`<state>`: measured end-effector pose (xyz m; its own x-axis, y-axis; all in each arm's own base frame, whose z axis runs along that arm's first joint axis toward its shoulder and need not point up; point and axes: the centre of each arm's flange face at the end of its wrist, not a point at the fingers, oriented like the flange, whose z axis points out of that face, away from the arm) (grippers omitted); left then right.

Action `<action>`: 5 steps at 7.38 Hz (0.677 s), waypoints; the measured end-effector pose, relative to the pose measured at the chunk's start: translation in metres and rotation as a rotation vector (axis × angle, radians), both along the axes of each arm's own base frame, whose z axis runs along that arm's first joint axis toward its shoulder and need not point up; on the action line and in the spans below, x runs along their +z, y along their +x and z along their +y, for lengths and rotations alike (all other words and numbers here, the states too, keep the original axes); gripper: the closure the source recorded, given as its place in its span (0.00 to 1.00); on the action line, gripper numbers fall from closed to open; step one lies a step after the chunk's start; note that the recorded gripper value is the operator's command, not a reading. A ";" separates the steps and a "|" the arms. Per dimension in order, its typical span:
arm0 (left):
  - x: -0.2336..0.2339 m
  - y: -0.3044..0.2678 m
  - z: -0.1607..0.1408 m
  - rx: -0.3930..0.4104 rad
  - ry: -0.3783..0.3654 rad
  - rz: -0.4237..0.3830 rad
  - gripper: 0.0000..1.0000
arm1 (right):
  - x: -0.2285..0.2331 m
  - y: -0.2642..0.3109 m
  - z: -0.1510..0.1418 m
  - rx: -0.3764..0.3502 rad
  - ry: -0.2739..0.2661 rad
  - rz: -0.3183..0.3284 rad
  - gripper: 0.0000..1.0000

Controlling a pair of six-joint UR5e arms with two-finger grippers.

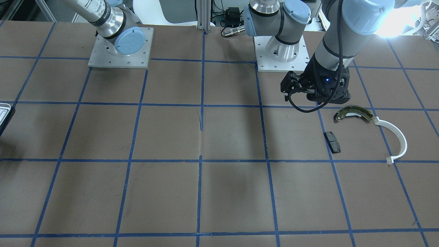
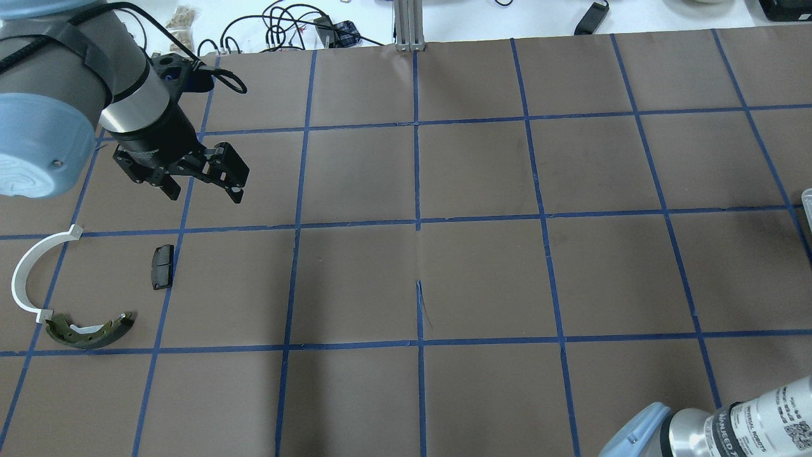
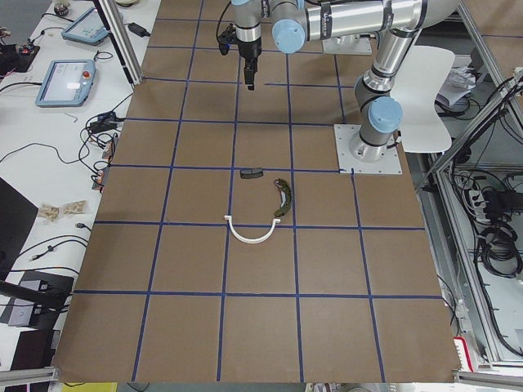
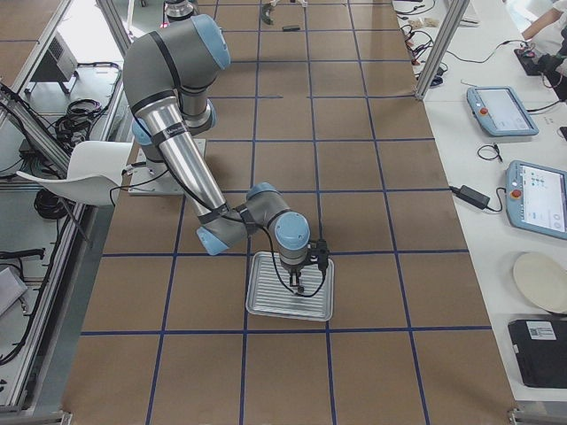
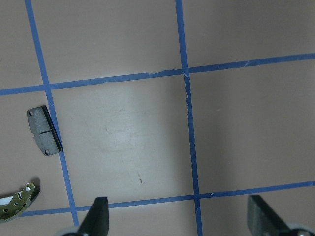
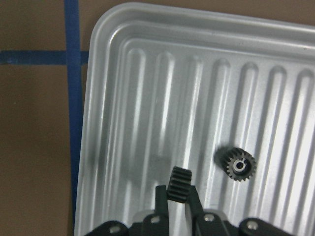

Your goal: Place bearing gear from tray to pile

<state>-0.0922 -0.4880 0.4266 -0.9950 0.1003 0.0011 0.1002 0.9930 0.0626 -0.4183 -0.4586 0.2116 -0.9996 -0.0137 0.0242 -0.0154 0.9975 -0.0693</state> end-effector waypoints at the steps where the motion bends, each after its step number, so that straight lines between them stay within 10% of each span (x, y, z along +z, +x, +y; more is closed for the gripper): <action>1: 0.001 0.000 -0.001 0.000 -0.003 -0.001 0.00 | 0.028 0.028 -0.015 0.010 -0.023 0.025 1.00; 5: 0.005 0.001 -0.001 0.001 -0.014 -0.003 0.00 | 0.080 0.283 -0.102 0.029 0.015 -0.048 1.00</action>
